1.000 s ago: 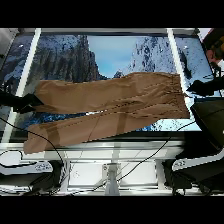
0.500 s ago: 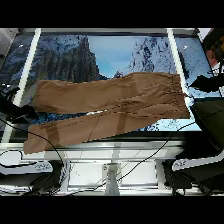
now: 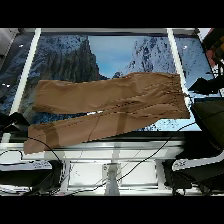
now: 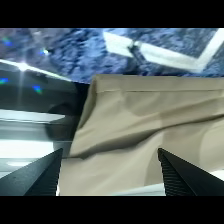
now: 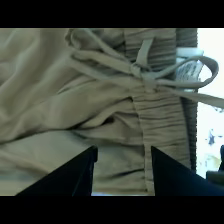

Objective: Fold the clothes and pants, and hang the long-sleeved shirts on hangers.

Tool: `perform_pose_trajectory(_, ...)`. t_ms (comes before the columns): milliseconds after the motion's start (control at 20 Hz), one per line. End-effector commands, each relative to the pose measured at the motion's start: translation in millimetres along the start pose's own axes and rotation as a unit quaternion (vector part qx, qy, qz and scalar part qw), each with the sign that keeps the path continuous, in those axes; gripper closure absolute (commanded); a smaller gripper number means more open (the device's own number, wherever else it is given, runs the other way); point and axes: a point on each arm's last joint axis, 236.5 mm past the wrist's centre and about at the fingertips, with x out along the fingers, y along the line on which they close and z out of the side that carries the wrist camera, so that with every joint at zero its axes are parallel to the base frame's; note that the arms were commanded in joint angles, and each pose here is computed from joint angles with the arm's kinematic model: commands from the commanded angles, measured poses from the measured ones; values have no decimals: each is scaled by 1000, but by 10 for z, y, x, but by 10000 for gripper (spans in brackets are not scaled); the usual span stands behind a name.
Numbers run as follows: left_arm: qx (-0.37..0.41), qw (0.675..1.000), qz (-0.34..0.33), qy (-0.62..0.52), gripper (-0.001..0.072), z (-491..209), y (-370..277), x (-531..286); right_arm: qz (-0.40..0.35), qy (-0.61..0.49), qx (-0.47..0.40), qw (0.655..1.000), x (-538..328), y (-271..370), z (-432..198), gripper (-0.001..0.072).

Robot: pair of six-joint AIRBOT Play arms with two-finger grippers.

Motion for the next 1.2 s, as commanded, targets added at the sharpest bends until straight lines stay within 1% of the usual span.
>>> perform_pose_trajectory(0,8,999,-41,-16,17,71,-12,65,12,28,-1,1000,-25,70,-138,306)
perform_pose_trajectory(100,15,997,-70,-27,16,177,-121,129,17,42,-1,999,-29,91,-203,309)
perform_pose_trajectory(150,15,997,-73,-27,16,211,-123,170,15,48,-1,999,-31,80,-232,346)
perform_pose_trajectory(550,13,994,-107,1,18,224,-228,361,7,55,12,998,-34,49,-264,345)
perform_pose_trajectory(600,14,994,-111,1,59,230,-259,359,7,55,12,998,-34,49,-264,345)
perform_pose_trajectory(650,16,994,-112,1,146,237,-275,361,7,55,14,998,-34,49,-265,345)
perform_pose_trajectory(700,18,993,-115,0,170,252,-306,364,7,55,15,998,-35,49,-264,345)
perform_pose_trajectory(800,18,993,-118,5,171,266,-356,393,7,55,16,998,-34,49,-265,345)
perform_pose_trajectory(850,17,993,-118,11,234,270,-385,418,7,55,18,998,-34,50,-264,344)
perform_pose_trajectory(950,22,992,-118,22,437,280,-444,480,7,54,20,998,-26,47,-260,344)
perform_pose_trajectory(1000,26,992,-119,27,580,283,-471,509,7,54,21,998,-25,44,-260,344)
perform_pose_trajectory(1050,29,992,-117,29,685,301,-488,544,6,54,21,998,-25,43,-259,344)
perform_pose_trajectory(1150,21,994,-106,18,686,392,-472,590,5,51,21,998,-23,38,-248,344)
